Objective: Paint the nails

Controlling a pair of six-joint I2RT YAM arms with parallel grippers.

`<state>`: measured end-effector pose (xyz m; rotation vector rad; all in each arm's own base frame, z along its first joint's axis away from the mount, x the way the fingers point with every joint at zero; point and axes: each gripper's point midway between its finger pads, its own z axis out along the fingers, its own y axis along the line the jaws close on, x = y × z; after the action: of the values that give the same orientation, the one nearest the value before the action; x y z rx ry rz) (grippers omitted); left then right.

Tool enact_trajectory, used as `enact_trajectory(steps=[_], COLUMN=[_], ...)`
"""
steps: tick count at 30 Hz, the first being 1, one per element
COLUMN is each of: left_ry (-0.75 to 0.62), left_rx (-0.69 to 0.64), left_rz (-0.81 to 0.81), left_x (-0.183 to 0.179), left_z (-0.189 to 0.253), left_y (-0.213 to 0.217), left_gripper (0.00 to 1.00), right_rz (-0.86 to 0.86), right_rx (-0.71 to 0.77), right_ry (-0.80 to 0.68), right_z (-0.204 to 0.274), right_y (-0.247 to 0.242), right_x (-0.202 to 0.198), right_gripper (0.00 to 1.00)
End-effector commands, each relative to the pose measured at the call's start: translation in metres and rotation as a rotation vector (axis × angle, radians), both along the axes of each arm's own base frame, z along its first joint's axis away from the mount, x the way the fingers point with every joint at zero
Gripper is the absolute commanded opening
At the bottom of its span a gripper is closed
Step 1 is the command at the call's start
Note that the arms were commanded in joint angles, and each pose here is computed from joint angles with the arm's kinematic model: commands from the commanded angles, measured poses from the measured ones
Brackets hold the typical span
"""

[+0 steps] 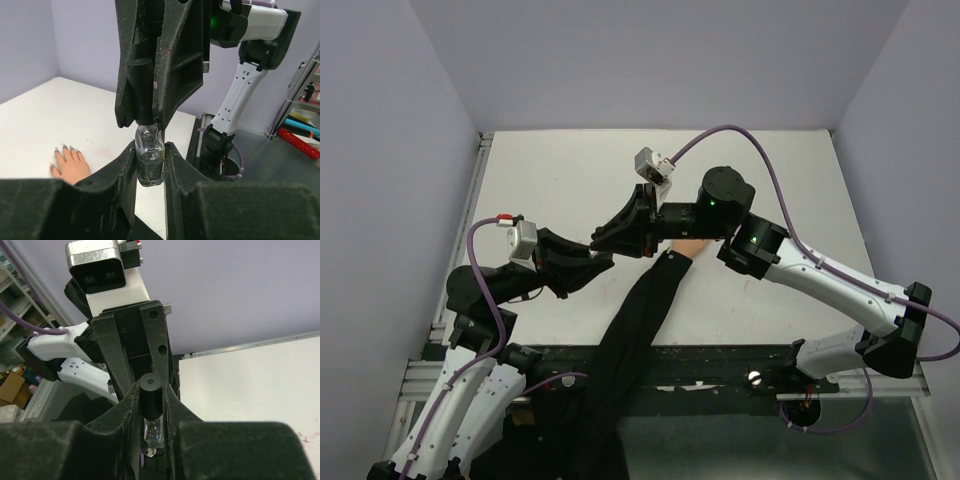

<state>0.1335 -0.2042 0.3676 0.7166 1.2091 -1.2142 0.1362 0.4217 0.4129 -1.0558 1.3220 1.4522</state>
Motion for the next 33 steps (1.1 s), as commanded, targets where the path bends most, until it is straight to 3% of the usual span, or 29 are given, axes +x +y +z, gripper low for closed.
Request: enact_trajectory(steps=[1, 14, 21, 27, 33], left_ry=[0.062, 0.054, 0.057, 0.069, 0.078], left_rx=[0.022, 0.022, 0.026, 0.058, 0.094], left_rz=[-0.039, -0.045, -0.022, 0.124, 0.316], left_x=[0.002, 0.001, 0.004, 0.026, 0.049], left_z=[-0.015, -0.016, -0.017, -0.025, -0.034], left_y=[-0.004, -0.004, -0.003, 0.007, 0.025], left_gripper=[0.0, 0.0, 0.0, 0.0, 0.0], right_rz=[0.136, 0.107, -0.038, -0.414, -0.696], right_rx=[0.077, 0.079, 0.106, 0.054, 0.038], right_ry=[-0.068, -0.064, -0.054, 0.051, 0.174], right_z=[0.023, 0.019, 0.025, 0.012, -0.026], right_y=[-0.014, -0.011, -0.014, -0.033, -0.103], right_x=[-0.035, -0.029, -0.008, 0.067, 0.156], right_gripper=[0.01, 0.01, 0.01, 0.01, 0.01])
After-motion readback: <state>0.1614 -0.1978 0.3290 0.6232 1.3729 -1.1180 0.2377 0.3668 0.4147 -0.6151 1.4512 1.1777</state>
